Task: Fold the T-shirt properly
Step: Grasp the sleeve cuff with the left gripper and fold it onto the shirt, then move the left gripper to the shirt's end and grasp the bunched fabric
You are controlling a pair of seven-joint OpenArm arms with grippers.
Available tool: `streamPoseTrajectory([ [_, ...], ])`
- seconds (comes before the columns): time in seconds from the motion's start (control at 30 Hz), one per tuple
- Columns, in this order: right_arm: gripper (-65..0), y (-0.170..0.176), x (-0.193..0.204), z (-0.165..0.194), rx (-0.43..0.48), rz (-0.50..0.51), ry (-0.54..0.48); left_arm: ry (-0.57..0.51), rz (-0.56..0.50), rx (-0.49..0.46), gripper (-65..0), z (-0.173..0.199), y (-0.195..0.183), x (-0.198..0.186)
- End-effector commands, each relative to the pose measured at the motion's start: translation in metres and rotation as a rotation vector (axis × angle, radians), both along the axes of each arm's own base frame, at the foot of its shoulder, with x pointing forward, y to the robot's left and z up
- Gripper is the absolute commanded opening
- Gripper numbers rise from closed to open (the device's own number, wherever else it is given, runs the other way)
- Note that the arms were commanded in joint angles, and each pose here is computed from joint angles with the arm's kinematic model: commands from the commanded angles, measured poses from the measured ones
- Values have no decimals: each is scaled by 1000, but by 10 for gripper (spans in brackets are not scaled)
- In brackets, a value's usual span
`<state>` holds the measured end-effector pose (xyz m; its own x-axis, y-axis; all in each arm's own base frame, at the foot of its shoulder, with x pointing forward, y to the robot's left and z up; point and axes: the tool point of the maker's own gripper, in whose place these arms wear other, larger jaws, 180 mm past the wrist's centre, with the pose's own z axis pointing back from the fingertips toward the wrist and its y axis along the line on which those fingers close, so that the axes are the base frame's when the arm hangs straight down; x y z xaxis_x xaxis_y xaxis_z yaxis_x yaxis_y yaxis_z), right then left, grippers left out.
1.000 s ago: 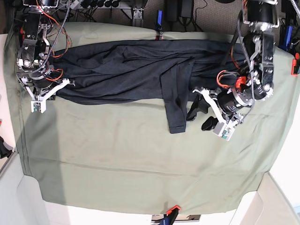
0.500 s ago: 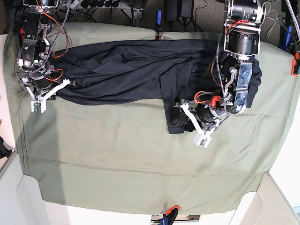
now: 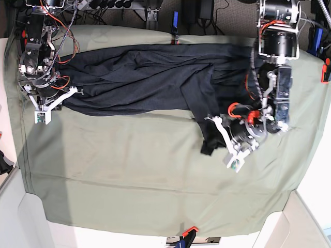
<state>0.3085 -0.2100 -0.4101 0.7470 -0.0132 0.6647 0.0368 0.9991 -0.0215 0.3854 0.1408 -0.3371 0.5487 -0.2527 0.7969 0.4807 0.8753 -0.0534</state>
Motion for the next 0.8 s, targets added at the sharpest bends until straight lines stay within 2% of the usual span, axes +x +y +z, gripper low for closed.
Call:
streamPoseTrajectory([
  [0.0,-650,-3,5,8,-6,0,-22,-48,-11,5,-650,20,5,2],
  [0.13,-650,-3,5,8,-6,0,-23,-50,-18,90,-650,27,31,-25],
  [0.23,-650,-3,6,8,-6,0,-28,-33,14,135,-650,23,56,-51],
  [0.43,-650,-1,7,9,-5,16,-32,28,182,173,-650,12,121,-99],
  [0.47,-650,0,7,9,-5,22,-33,36,185,166,-628,11,127,-107],
  [0.5,-650,0,7,9,-4,22,-34,43,190,145,-566,11,130,-114],
  [0.6,-650,0,7,10,-2,22,-37,65,215,95,-323,8,135,-129],
  [0.63,-650,0,7,10,-2,22,-38,73,221,94,-277,7,137,-132],
  [0.77,-650,0,7,9,-2,22,-37,73,299,93,-267,11,154,-134],
])
